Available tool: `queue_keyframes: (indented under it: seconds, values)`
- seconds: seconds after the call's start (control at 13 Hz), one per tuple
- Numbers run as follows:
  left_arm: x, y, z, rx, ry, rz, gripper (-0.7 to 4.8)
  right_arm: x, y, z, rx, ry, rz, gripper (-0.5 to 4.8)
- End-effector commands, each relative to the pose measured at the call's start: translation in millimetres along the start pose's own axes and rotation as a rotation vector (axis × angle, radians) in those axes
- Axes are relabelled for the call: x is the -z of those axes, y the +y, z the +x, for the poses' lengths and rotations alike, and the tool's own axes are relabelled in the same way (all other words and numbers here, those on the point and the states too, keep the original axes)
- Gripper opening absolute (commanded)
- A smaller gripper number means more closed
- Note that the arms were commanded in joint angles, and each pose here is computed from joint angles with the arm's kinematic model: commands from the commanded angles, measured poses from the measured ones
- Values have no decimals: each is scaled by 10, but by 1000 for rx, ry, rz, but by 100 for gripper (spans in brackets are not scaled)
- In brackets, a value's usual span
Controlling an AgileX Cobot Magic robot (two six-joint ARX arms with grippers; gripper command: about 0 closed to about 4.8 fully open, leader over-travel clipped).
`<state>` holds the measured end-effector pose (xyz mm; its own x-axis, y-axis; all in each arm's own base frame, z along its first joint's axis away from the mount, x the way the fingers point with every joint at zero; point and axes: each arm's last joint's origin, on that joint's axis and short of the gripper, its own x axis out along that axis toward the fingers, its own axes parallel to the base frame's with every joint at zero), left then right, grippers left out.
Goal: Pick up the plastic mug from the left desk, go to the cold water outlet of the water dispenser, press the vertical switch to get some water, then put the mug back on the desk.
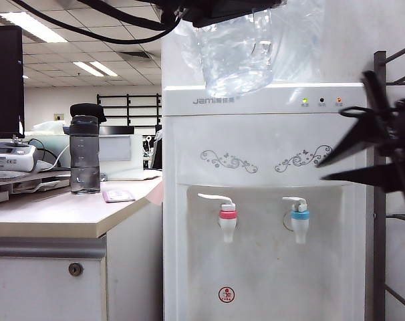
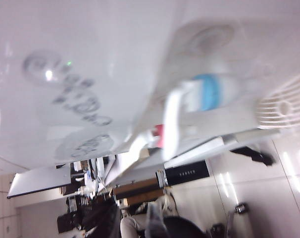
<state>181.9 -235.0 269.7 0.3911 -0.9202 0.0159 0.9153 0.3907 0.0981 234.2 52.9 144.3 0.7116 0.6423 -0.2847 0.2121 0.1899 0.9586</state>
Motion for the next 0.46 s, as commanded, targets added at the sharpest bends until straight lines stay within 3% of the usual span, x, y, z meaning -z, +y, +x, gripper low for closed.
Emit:
queue_keyframes:
  seconds: [0.08, 0.46]
  values:
    - [-103, 5, -15, -2, -66, 30, -6, 76, 57, 67, -22, -98, 34, 117]
    - [-103, 5, -15, -2, -66, 30, -6, 22, -87, 213, -74, -95, 133, 117]
